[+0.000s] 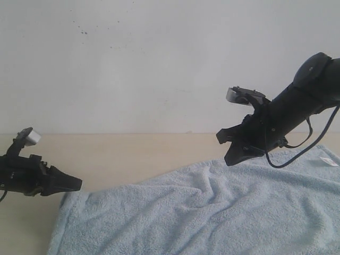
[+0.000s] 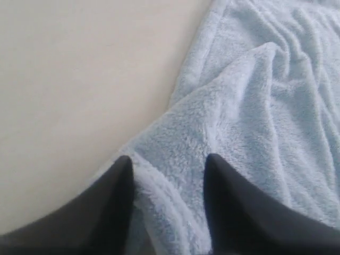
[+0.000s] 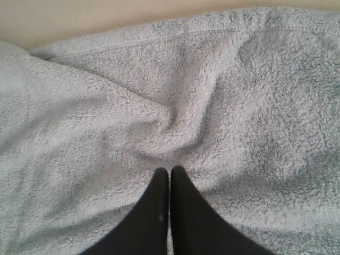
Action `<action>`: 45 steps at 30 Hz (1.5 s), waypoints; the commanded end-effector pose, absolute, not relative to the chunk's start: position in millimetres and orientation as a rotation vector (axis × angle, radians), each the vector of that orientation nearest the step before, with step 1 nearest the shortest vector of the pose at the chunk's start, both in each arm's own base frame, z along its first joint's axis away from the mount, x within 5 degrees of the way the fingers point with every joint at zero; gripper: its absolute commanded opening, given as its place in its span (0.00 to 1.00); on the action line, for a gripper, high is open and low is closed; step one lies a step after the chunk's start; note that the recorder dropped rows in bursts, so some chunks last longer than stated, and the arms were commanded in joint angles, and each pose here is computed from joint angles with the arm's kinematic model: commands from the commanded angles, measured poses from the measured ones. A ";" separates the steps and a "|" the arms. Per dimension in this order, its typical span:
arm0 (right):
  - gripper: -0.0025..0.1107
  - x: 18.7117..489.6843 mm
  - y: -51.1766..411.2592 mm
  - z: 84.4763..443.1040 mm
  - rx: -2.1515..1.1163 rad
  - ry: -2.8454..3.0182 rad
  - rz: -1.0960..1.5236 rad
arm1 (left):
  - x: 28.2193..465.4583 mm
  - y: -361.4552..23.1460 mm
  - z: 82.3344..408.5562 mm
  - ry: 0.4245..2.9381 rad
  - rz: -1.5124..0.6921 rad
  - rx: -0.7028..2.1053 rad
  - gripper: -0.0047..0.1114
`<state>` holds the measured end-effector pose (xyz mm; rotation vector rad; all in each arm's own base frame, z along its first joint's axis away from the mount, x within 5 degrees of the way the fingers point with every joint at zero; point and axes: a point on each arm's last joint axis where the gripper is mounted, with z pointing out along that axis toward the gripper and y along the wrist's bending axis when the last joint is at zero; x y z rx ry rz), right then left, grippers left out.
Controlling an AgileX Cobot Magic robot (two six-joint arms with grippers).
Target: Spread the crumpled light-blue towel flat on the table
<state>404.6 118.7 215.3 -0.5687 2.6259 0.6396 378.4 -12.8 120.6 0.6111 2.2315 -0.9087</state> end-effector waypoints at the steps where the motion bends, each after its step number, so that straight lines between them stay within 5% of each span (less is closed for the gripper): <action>1: 0.02 401.2 119.4 219.7 -0.598 2.624 0.645 | 374.9 -19.2 125.5 2.183 -1.015 0.642 0.12; 12: 0.02 400.8 119.5 219.7 -0.600 2.626 0.647 | 354.5 -38.9 129.6 2.127 -1.238 0.894 0.07; 22: 0.02 400.6 119.5 219.6 -0.602 2.628 0.649 | 371.6 -16.1 132.3 2.482 -0.752 0.520 0.07; 27: 0.02 400.9 119.5 219.7 -0.600 2.626 0.647 | 370.6 -12.0 141.7 2.484 -0.725 0.498 0.08; 30: 0.02 400.6 119.5 219.6 -0.602 2.628 0.649 | 370.4 -11.6 141.4 2.504 -0.731 0.458 0.18; 37: 0.02 400.6 119.5 219.6 -0.602 2.628 0.649 | 372.0 -10.3 141.2 2.529 -0.737 0.345 0.58; 45: 0.02 400.8 119.5 219.6 -0.601 2.627 0.648 | 374.0 -9.8 141.0 2.521 -0.735 0.305 0.58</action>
